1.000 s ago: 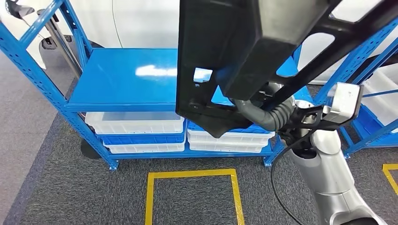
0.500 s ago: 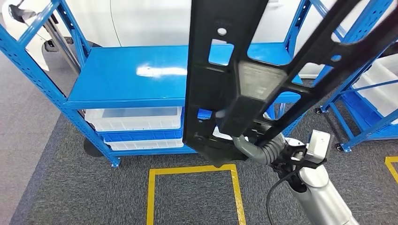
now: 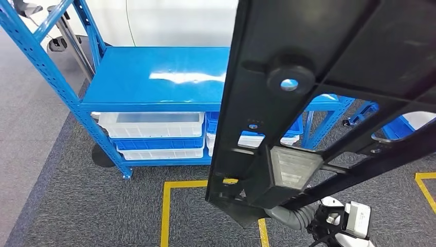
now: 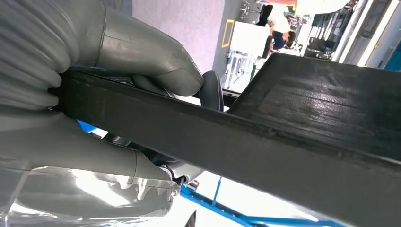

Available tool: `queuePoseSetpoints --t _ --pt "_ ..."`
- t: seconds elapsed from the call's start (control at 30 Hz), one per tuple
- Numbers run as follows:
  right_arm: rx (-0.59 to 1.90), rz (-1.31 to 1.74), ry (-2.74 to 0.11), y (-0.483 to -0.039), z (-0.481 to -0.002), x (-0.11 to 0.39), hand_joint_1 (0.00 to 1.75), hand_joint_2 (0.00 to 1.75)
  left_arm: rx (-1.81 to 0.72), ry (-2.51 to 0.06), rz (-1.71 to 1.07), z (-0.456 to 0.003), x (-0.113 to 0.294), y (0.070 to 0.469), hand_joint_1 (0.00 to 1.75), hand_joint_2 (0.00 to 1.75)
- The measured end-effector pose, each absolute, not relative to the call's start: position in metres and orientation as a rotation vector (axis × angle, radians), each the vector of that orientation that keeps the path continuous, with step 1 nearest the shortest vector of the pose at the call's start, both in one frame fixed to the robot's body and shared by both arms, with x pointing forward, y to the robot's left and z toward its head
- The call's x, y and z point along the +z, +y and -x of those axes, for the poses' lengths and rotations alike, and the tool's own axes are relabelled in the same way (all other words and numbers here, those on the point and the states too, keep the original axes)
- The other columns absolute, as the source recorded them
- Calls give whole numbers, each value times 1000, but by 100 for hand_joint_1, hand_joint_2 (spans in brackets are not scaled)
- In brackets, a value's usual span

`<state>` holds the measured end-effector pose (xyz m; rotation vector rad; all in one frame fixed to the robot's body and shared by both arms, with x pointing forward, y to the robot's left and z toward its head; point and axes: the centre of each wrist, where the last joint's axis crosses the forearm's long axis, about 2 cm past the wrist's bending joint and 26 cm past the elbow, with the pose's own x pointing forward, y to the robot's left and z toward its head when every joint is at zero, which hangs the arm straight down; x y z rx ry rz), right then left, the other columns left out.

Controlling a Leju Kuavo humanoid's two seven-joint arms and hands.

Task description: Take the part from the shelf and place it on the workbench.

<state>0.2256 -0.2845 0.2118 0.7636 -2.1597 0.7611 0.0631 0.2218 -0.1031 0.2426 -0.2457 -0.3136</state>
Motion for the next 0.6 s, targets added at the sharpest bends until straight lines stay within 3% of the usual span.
queuePoseSetpoints --t 0.6 --pt "761 -994 -2050 -261 -228 210 175 175 -302 -283 -246 -71 -102 223 0 175"
